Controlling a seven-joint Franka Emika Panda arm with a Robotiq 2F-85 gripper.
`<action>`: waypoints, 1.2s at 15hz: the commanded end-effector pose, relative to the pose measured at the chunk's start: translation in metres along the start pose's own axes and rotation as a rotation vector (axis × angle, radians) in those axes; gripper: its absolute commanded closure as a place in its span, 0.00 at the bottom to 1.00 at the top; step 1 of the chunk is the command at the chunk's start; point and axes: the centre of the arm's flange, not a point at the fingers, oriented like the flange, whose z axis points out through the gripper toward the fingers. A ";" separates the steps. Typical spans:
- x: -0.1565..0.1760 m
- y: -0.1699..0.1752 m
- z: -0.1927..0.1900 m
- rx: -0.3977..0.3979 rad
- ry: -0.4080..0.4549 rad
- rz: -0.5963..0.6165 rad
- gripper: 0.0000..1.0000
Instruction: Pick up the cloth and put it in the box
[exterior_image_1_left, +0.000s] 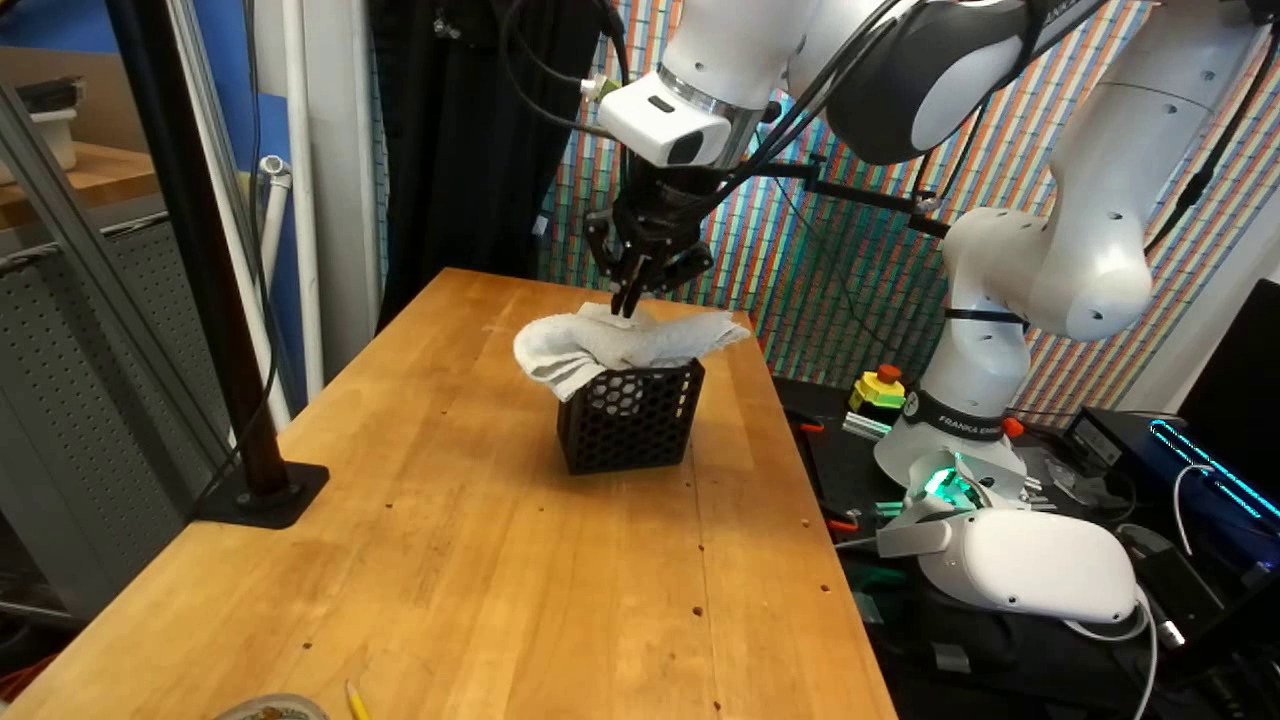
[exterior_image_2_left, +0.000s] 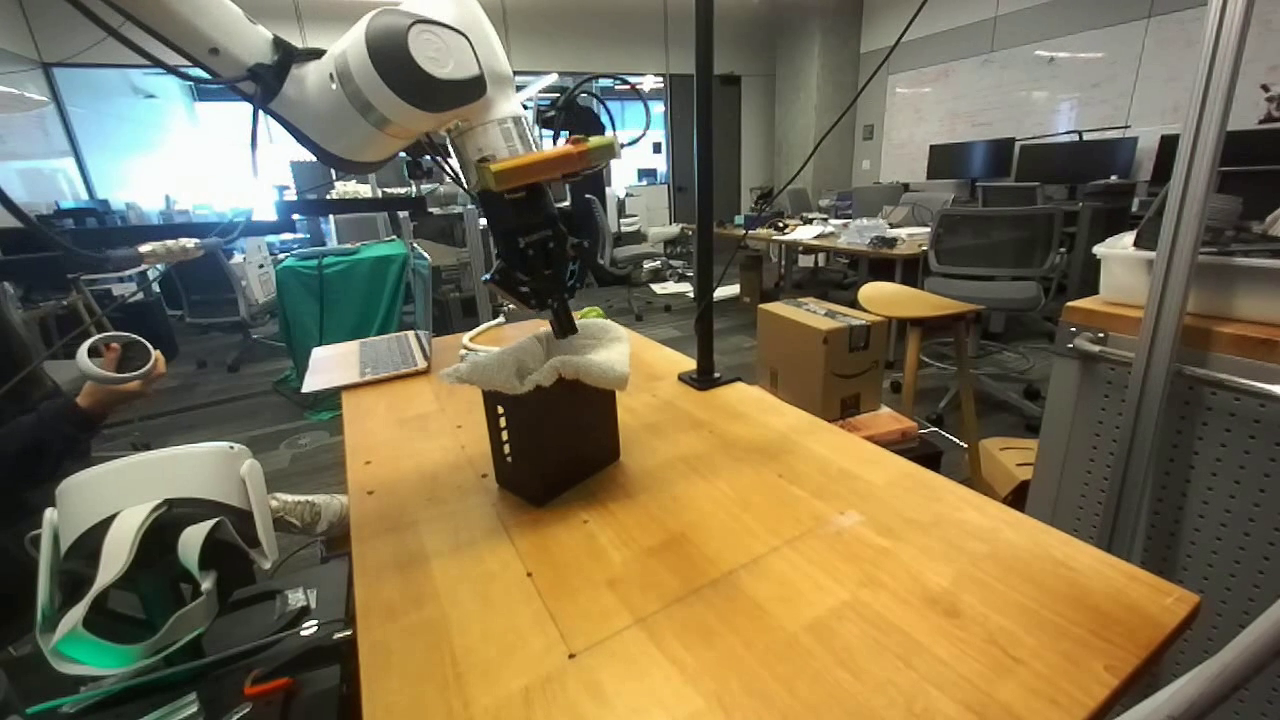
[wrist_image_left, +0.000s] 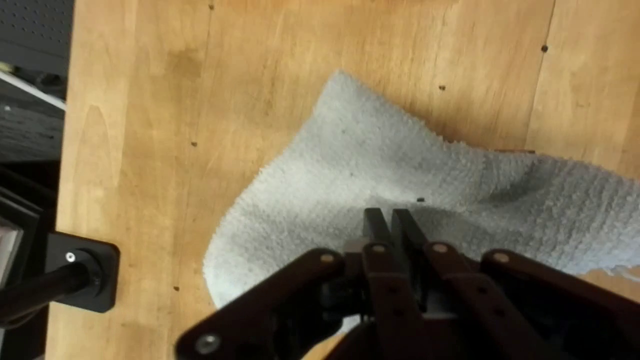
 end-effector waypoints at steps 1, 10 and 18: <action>0.018 0.011 0.001 0.071 0.111 -0.033 0.86; 0.024 0.005 0.009 0.161 0.111 -0.031 0.85; -0.002 0.007 0.040 0.195 0.124 -0.050 0.85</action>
